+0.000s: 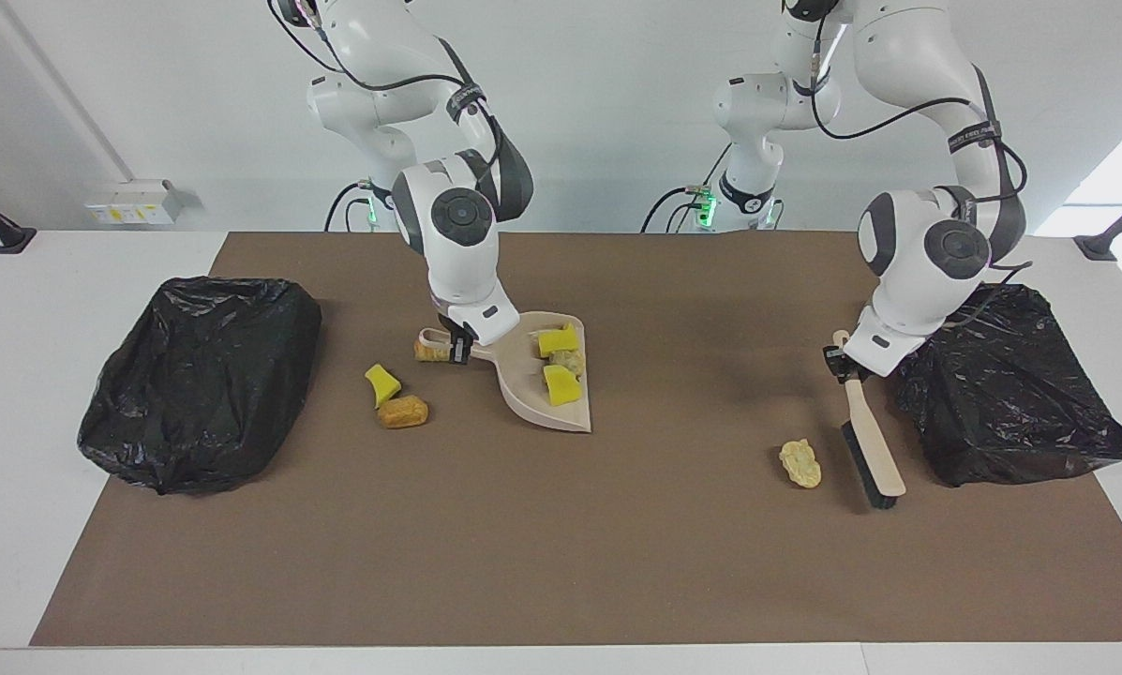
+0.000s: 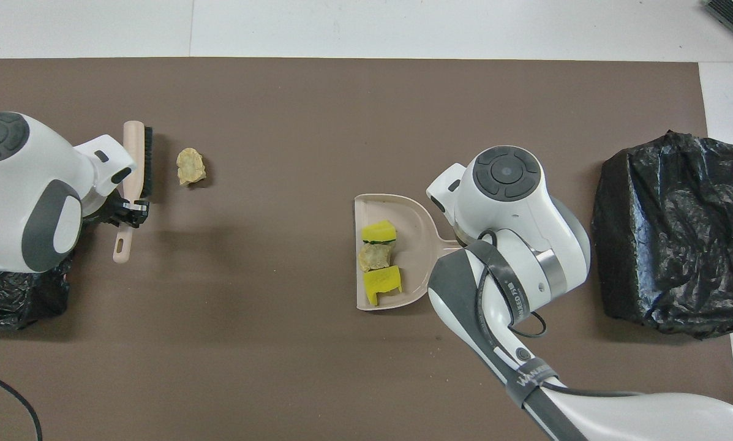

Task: Sweep and dump trash in bin

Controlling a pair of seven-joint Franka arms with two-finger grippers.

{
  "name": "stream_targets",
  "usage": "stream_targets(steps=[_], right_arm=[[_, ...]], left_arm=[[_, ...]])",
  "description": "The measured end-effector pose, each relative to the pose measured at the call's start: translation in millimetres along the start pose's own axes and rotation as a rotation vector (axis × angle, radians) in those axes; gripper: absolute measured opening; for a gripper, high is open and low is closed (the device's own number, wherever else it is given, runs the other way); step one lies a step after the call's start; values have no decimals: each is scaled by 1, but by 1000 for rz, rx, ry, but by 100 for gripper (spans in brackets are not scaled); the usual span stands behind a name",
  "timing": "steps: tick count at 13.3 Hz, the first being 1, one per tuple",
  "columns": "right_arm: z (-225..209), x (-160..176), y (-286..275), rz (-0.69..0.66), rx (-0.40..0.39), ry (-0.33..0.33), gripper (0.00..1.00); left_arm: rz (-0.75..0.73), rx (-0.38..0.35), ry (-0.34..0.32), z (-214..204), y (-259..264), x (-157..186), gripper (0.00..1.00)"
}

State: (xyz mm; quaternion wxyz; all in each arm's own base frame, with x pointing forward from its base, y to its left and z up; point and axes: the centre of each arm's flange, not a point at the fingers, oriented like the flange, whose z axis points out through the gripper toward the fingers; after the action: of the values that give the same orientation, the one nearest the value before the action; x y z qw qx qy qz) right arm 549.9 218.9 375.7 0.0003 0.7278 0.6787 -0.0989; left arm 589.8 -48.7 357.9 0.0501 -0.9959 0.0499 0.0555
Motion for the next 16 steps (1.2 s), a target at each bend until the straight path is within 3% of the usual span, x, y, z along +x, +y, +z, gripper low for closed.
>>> stream_targets(steps=[2, 6, 13, 16], right_arm=[[1, -3, 0, 4, 7, -3, 31], [1, -3, 0, 7, 11, 4, 31], [2, 9, -2, 8, -12, 46, 31], [7, 19, -4, 19, -13, 54, 31]], left_arm=[[48, -6, -7, 7, 35, 0, 27], [103, -100, -11, 5, 109, -10, 27], [174, -339, -64, -2, 221, -45, 27], [208, -357, -78, -4, 246, -57, 27]])
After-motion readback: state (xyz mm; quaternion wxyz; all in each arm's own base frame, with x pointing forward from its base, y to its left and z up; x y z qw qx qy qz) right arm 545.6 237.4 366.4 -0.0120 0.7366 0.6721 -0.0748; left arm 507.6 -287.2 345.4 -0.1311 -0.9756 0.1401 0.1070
